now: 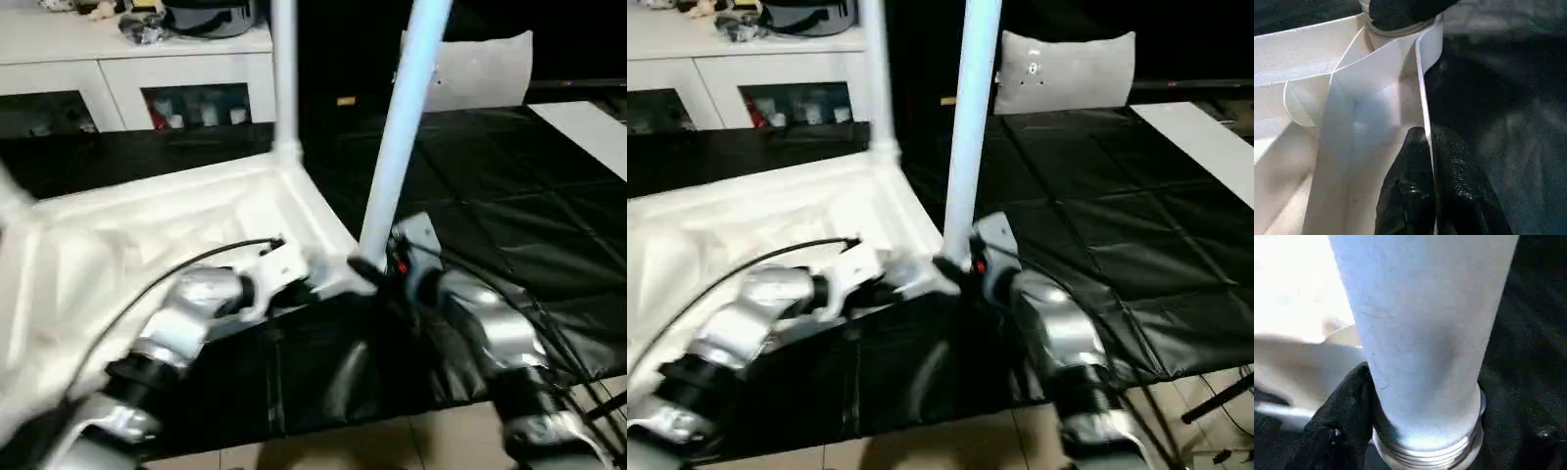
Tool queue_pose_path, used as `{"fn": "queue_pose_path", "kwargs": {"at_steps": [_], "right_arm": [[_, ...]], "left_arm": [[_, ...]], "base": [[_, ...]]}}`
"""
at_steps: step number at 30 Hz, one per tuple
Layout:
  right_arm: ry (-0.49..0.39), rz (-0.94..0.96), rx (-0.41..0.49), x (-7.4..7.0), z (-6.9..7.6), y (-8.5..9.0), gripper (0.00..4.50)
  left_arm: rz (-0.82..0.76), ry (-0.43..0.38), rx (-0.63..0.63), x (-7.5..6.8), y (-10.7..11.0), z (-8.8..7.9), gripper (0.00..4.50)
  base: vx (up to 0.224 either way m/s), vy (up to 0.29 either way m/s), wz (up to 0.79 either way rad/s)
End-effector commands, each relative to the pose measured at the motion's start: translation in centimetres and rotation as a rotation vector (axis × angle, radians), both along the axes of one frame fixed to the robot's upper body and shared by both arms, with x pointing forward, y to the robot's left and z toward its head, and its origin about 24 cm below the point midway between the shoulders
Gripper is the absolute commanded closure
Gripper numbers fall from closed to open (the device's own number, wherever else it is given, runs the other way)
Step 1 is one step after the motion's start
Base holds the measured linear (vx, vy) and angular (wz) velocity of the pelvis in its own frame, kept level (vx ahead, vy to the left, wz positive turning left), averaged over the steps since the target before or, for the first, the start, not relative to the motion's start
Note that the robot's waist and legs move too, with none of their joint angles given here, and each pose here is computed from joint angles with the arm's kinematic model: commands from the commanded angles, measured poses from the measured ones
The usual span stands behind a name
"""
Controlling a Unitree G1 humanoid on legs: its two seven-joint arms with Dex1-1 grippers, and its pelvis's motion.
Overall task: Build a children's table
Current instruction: Rotate leg to tighten
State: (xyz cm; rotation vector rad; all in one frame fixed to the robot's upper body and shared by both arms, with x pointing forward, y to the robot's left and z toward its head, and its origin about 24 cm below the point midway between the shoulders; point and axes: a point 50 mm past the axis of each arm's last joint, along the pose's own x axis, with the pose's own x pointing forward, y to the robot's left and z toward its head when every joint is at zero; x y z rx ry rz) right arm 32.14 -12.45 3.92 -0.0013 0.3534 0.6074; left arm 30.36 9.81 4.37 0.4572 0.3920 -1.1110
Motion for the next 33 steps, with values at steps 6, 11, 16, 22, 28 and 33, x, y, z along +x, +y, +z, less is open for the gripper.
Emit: {"fn": "queue_pose_path", "kwargs": {"at_steps": [6, 11, 16, 22, 28, 33], "right_arm": [[0.021, 0.094, 0.049, -0.7, -0.5, 2.2, 0.65], [-0.046, 0.202, 0.057, -1.6, 0.3, 0.5, 0.21], [-0.068, 0.328, 0.050, -2.7, 1.0, -2.1, 0.06], [-0.067, 0.459, 0.016, -3.4, 1.9, -4.4, 0.06], [-0.041, 0.616, -0.045, -4.2, 2.4, -5.7, 0.06], [-0.038, 0.722, -0.075, -4.6, 2.6, -5.7, 0.06]], "left_arm": [[-0.156, -0.045, -0.044, -0.9, -4.2, 1.2, 4.50], [-0.150, -0.053, 0.004, -0.5, -2.4, 1.0, 4.50], [-0.228, -0.060, 0.046, -0.6, -0.3, 0.8, 4.50], [-0.369, -0.037, 0.108, -1.2, 1.4, 0.6, 4.50], [-0.496, -0.027, 0.168, -1.7, 2.2, 0.6, 4.50], [-0.584, -0.002, 0.181, -2.2, 2.4, 0.5, 4.50]], "base": [[0.000, 0.000, 0.00], [0.000, 0.000, 0.00], [0.000, 0.000, 0.00], [0.000, 0.000, 0.00], [0.000, 0.000, 0.00], [0.000, 0.000, 0.00]]}}
